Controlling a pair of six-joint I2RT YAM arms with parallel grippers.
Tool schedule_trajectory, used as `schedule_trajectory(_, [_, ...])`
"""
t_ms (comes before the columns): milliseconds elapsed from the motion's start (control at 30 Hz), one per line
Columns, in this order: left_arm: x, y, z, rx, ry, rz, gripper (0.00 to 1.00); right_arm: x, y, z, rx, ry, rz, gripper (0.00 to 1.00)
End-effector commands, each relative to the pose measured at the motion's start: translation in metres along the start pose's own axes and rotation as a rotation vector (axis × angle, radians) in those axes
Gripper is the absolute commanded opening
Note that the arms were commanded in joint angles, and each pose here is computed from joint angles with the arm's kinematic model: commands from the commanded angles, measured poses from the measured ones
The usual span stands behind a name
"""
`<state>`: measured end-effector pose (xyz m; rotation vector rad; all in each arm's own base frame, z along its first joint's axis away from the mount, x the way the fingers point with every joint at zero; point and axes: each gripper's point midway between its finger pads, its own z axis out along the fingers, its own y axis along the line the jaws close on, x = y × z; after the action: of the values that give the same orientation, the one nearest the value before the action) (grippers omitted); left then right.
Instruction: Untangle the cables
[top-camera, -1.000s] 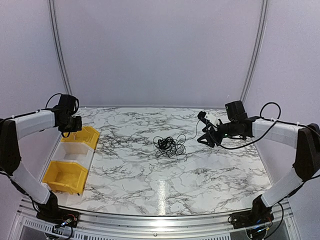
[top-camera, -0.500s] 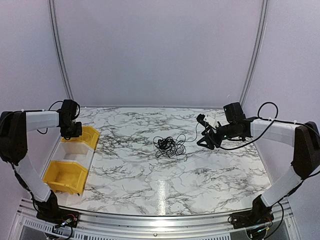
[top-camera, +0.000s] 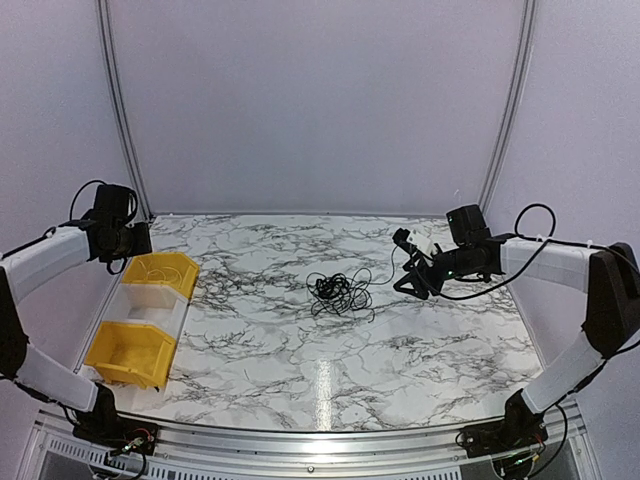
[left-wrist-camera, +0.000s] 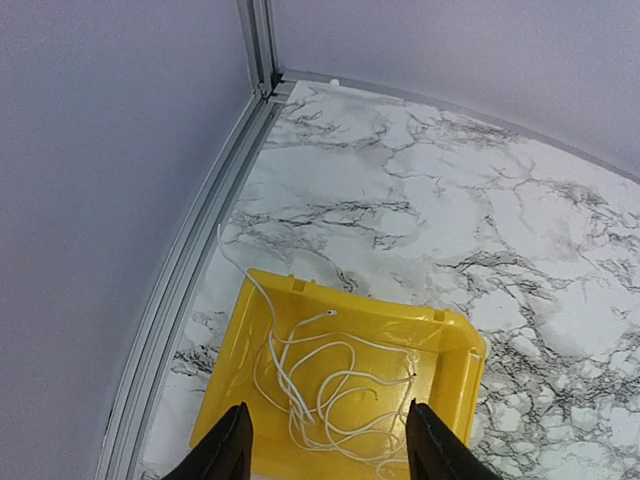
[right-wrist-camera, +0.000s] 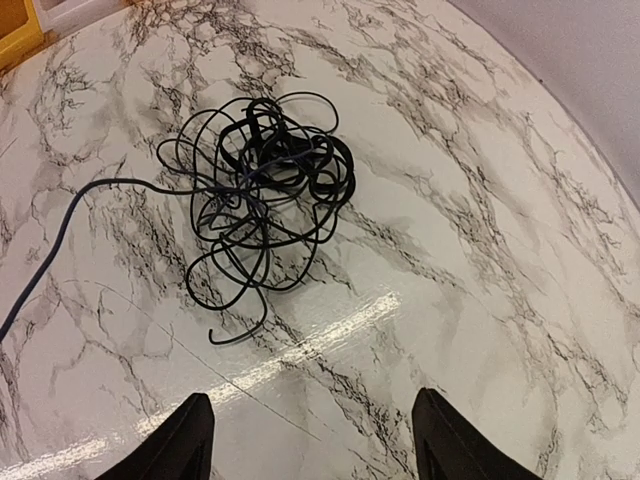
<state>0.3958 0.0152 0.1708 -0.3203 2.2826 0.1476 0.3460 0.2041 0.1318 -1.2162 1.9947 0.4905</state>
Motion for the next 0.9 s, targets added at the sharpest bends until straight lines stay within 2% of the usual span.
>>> schedule_trajectory(0, [-0.017,-0.033,-0.024,0.170,-0.120,0.029,0.55,-0.011,-0.005,0.000,0.009,-0.011,-0.020,0.68])
schedule_trajectory(100, [-0.016,-0.102,-0.063,0.420,-0.218,0.137,0.55,-0.010,-0.005,0.000,0.009,-0.009,-0.021,0.68])
schedule_trajectory(200, [0.003,-0.180,-0.115,0.690,-0.268,0.261,0.55,-0.011,-0.005,0.000,0.008,-0.010,-0.024,0.68])
schedule_trajectory(367, [0.038,-0.261,-0.179,1.019,-0.335,0.342,0.54,-0.015,-0.002,-0.002,-0.004,-0.025,-0.027,0.68])
schedule_trajectory(600, [0.100,-0.375,-0.221,1.189,-0.392,0.615,0.61,-0.015,0.000,0.000,-0.019,-0.023,-0.021,0.68])
schedule_trajectory(700, [0.116,-0.411,-0.226,1.219,-0.393,0.667,0.64,-0.016,0.001,0.000,-0.021,-0.025,-0.019,0.68])
schedule_trajectory(867, [0.125,-0.453,-0.221,1.219,-0.399,0.693,0.64,-0.019,0.001,-0.003,-0.018,-0.033,-0.022,0.68])
